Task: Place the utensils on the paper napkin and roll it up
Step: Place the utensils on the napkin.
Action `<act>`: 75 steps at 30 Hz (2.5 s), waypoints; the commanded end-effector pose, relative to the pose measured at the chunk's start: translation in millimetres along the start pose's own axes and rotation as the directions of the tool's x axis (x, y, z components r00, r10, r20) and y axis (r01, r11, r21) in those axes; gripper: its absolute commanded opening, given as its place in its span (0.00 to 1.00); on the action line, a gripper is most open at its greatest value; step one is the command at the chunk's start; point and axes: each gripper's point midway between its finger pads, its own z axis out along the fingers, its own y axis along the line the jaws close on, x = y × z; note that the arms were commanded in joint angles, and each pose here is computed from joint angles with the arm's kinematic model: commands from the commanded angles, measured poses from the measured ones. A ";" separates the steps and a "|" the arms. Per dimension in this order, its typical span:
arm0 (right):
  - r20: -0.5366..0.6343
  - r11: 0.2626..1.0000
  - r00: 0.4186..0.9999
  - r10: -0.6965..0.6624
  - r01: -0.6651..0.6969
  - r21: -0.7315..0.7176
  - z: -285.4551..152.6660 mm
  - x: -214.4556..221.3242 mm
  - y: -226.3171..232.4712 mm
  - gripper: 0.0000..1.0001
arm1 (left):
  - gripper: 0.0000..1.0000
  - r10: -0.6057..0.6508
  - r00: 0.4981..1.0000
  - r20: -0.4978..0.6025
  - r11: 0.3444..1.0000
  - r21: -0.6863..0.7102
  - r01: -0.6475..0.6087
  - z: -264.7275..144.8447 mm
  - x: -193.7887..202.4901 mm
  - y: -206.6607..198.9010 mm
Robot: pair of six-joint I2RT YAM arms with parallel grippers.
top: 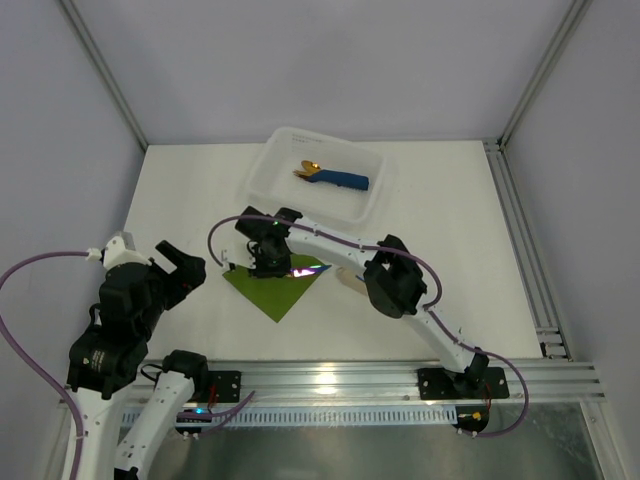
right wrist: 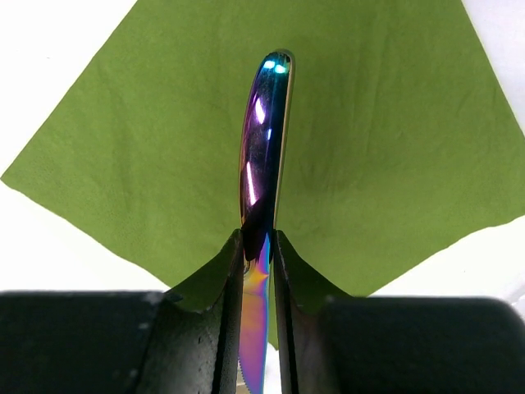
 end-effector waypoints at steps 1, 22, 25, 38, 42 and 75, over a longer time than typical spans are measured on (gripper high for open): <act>0.049 0.999 0.998 -0.027 0.026 0.037 -8.0 -18.4 -10.9 0.04 | 0.93 0.012 1.000 0.007 1.000 0.008 -0.012 1.0 -2.1 -2.1; 0.058 0.996 0.998 -0.038 0.033 0.078 3.8 -17.5 -30.3 0.04 | 0.93 0.022 1.000 0.006 0.999 0.025 -0.022 -1.5 -1.0 -3.2; 0.056 0.996 0.998 -0.036 0.032 0.078 5.5 -16.1 -31.6 0.04 | 0.94 0.023 1.000 0.002 0.999 0.026 -0.023 -1.4 -0.9 -3.8; 0.040 0.996 0.999 -0.025 0.022 0.083 12.2 -10.0 -35.9 0.04 | 0.94 0.024 1.000 0.000 0.999 0.032 -0.024 -2.2 -0.7 -4.8; 0.031 0.997 0.999 -0.018 0.015 0.076 14.1 -6.0 -34.8 0.04 | 0.94 0.023 1.000 -0.003 0.999 0.036 -0.022 -2.4 -0.5 -5.8; 0.013 0.996 1.000 0.006 -0.007 0.088 8.0 -0.5 -33.4 0.25 | 0.94 0.024 1.000 0.000 0.999 0.041 -0.024 -6.2 -2.0 -6.2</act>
